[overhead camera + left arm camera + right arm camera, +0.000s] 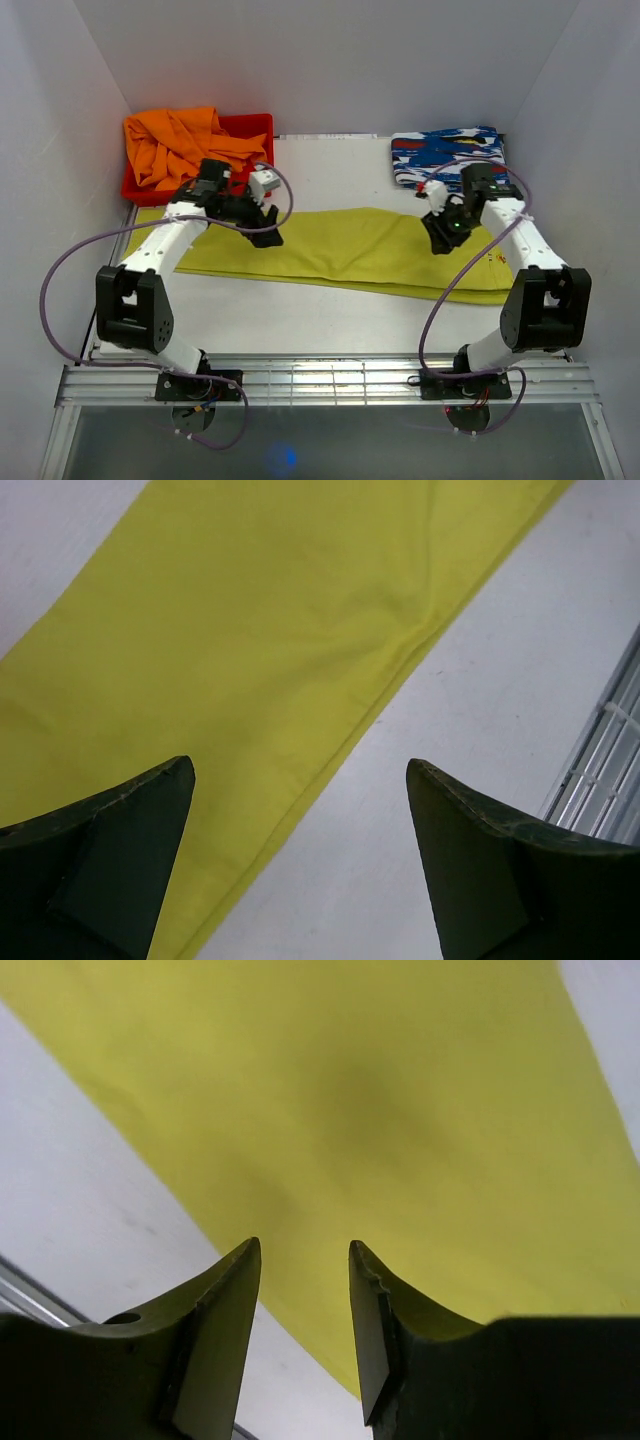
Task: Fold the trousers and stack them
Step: Fold the trousers
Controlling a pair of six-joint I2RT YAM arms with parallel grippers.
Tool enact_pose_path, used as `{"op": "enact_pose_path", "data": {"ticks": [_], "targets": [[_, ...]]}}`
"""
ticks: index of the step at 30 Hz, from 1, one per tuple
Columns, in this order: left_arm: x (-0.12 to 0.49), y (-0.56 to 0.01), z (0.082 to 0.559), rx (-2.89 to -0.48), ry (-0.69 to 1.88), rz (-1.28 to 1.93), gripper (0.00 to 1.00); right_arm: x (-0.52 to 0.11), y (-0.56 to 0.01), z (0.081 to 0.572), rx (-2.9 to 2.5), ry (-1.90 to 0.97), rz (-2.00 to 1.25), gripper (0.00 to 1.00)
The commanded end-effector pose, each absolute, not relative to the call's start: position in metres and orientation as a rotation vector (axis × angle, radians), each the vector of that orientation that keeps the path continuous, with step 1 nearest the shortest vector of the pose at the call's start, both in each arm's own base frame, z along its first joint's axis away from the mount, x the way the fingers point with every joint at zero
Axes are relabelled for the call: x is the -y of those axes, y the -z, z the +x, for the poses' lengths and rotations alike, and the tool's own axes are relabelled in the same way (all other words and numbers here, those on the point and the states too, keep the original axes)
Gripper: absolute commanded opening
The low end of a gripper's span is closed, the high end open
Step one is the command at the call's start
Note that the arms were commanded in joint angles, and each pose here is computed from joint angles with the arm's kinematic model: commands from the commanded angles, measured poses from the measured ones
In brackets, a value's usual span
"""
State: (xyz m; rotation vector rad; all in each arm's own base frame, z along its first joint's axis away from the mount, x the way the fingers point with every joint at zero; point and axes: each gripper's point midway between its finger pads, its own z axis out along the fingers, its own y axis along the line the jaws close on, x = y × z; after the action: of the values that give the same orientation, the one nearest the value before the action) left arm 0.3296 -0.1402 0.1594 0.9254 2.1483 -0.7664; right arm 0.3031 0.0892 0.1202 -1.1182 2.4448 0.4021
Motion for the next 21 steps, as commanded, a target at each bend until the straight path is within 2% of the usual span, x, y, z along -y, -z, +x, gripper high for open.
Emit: {"op": "enact_pose_path", "data": {"ticks": [1,2,4,8,17,21], "targets": [[0.211,-0.163,0.33,-2.012,0.801,1.209,0.98,0.006,-0.114,0.287,-2.537,-0.128,-1.168,0.47],[0.224,-0.153,0.334,-2.006,0.824,1.242,0.98,0.041,-0.117,0.287,-2.583,-0.062,-1.07,0.47],[0.258,-0.154,0.331,-1.955,0.833,1.289,0.98,0.069,-0.117,0.284,-2.634,-0.051,-1.02,0.51],[0.31,-0.157,0.347,-1.81,0.707,1.315,0.98,0.127,-0.116,0.276,-2.777,0.01,-0.782,0.56],[0.394,-0.146,0.354,-1.569,0.486,1.423,0.98,0.164,-0.098,0.258,-2.988,-0.103,-0.265,0.57],[0.421,-0.13,0.333,-1.441,0.37,1.565,0.98,0.166,-0.088,0.255,-3.037,-0.141,-0.138,0.58]]}}
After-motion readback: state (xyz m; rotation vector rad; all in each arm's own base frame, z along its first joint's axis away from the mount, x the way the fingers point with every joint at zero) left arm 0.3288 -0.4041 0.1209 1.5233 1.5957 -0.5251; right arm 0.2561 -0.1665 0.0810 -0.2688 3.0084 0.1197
